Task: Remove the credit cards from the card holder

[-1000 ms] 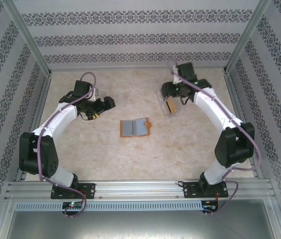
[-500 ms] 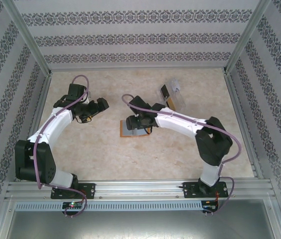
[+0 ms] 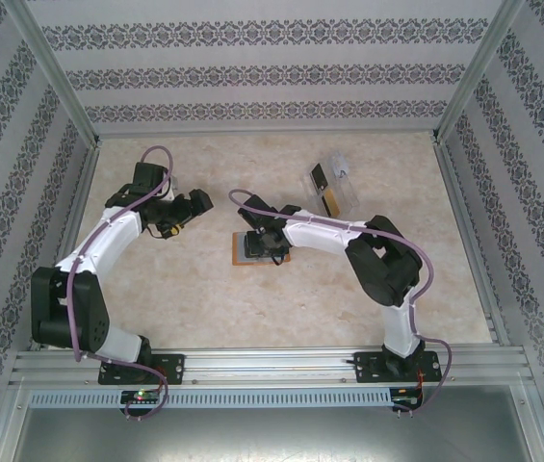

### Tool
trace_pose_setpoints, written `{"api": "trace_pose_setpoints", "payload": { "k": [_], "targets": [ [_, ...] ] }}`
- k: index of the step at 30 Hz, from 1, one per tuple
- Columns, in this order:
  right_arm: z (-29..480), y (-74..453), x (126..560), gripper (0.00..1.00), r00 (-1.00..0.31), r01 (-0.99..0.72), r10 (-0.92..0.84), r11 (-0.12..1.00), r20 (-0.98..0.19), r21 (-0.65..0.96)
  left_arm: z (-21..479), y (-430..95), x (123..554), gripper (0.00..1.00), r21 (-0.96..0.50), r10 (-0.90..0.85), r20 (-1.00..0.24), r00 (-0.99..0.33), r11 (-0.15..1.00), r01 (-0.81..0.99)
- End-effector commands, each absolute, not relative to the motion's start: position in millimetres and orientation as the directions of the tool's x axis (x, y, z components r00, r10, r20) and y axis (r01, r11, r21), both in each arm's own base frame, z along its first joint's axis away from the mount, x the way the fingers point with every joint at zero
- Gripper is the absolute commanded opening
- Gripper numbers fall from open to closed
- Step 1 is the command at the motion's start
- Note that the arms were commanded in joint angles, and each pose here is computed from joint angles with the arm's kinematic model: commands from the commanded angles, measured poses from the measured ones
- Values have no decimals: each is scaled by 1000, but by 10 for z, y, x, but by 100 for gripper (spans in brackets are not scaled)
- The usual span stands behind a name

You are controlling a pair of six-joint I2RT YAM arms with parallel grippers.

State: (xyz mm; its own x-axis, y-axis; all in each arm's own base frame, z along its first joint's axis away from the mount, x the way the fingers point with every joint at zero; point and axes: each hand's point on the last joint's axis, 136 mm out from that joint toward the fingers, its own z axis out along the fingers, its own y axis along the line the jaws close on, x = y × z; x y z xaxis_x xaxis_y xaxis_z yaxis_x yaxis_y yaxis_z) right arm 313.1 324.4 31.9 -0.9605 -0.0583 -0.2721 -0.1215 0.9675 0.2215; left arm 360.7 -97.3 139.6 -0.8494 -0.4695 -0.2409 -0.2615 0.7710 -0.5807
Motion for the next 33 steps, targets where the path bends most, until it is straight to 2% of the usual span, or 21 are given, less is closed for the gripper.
{"api": "trace_pose_setpoints", "payload": {
  "k": [1,10,13,21,28,33],
  "targets": [
    [275,3201,3165,52,-964,-99,-47,976,-261,192,1304,-1027,3628,96,-621,-483,-186,-856,733,-279],
    [4,3066,3065,45,-977,-92,-58,982,-206,162,1100,-1214,3618,88,-676,-463,-79,-883,676,-293],
    [-82,2997,3016,43,-981,-88,-58,983,-186,161,1027,-1344,3586,81,-693,-429,-43,-902,663,-282],
    [-113,2954,2975,38,-983,-85,-48,974,-176,210,875,-1713,3533,54,-734,-359,36,-933,623,-269],
    [-99,2983,2990,38,-983,-85,-44,970,-179,229,772,-1996,3490,43,-741,-302,73,-950,621,-255],
    [-88,2995,3001,37,-983,-82,-39,968,-181,237,673,-2104,3403,39,-729,-283,105,-953,630,-267]
  ]
}}
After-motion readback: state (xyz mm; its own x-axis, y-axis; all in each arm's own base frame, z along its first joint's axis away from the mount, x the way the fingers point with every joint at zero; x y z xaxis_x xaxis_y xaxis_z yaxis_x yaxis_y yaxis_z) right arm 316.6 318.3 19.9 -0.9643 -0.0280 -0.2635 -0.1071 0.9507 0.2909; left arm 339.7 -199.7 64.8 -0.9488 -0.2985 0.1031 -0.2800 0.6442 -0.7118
